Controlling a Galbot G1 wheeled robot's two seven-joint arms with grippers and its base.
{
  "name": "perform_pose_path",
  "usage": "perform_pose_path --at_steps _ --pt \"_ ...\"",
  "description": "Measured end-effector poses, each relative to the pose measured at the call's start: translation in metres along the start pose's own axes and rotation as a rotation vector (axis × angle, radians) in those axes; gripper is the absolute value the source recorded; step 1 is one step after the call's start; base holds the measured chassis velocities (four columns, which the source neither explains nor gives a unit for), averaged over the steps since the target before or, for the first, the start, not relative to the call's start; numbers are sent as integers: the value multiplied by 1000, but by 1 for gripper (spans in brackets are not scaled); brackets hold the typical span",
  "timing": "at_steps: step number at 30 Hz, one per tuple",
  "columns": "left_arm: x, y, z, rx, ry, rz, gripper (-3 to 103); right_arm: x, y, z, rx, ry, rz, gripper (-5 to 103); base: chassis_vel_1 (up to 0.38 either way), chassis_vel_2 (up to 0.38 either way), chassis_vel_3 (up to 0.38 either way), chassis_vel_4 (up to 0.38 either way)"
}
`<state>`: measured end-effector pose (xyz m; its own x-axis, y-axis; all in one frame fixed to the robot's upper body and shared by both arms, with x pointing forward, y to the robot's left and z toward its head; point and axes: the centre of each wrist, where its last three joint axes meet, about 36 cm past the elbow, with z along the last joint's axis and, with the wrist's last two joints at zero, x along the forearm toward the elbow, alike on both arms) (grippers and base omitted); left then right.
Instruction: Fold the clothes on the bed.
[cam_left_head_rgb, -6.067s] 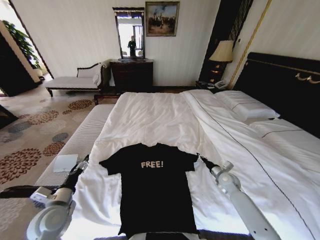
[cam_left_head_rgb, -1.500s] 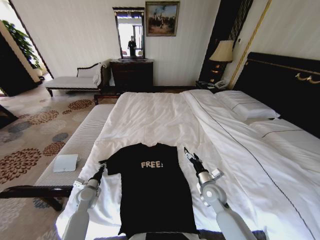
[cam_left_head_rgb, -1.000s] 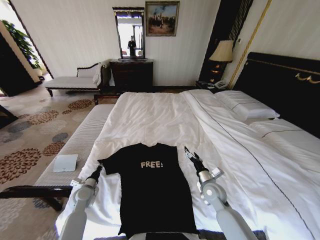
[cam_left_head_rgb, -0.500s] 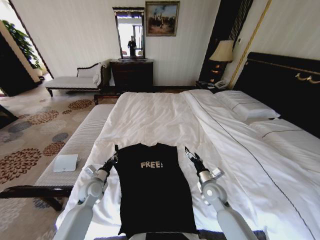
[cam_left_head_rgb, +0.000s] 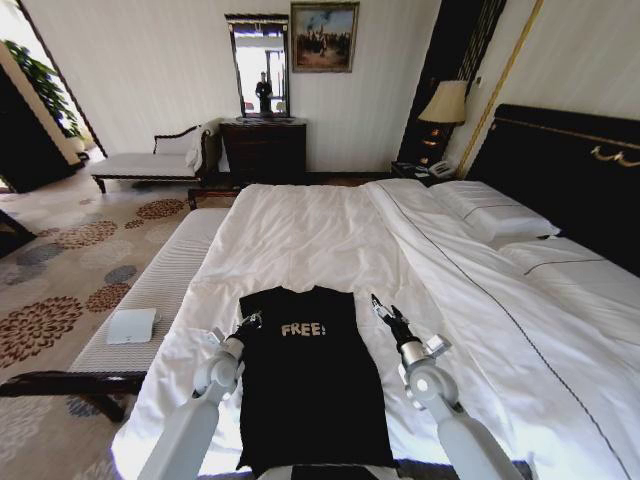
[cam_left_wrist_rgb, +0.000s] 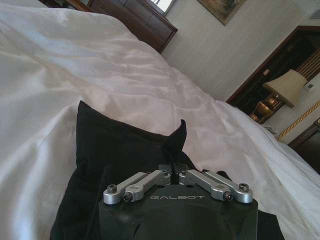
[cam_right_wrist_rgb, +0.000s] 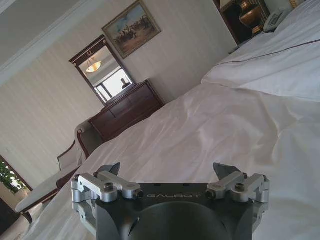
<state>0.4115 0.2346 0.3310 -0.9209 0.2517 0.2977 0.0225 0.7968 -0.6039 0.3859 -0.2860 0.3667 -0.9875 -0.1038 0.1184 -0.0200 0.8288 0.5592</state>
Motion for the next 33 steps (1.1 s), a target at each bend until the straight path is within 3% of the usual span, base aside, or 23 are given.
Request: perform_pose_path --at_steps 3,6,7,9,12,13,18,21,23,28,33 --pt "6 -1 0 10 13 -9 10 -6 -1 -2 7 2 -6 100 0 0 0 0" --pt "24 -1 0 32 10 -23 26 -21 -3 -3 24 11 -16 100 0 0 0 0" --pt "24 -1 0 32 10 -23 26 -21 -3 -3 24 11 -16 100 0 0 0 0" --pt "36 -4 -4 64 -6 -13 30 -29 -4 -2 28 16 -25 100 0 0 0 0" --pt "52 -6 -13 114 -42 -7 47 -41 -1 2 22 22 -35 100 0 0 0 0" --pt "52 -6 -13 114 -42 -7 47 -41 -1 2 22 22 -35 100 0 0 0 0" --pt "49 17 -18 167 -58 -80 69 -47 4 13 1 34 -46 100 0 0 0 0" --pt "45 22 -14 163 -43 -95 74 -46 4 14 -2 35 -48 100 0 0 0 0" --pt "38 23 -4 152 -20 -105 85 -44 2 14 0 36 -44 100 0 0 0 0" --pt "31 17 11 146 9 -104 100 -38 -3 8 12 29 -39 100 0 0 0 0" --pt "55 14 20 89 39 -89 100 -35 -4 5 14 25 -39 100 0 0 0 0"
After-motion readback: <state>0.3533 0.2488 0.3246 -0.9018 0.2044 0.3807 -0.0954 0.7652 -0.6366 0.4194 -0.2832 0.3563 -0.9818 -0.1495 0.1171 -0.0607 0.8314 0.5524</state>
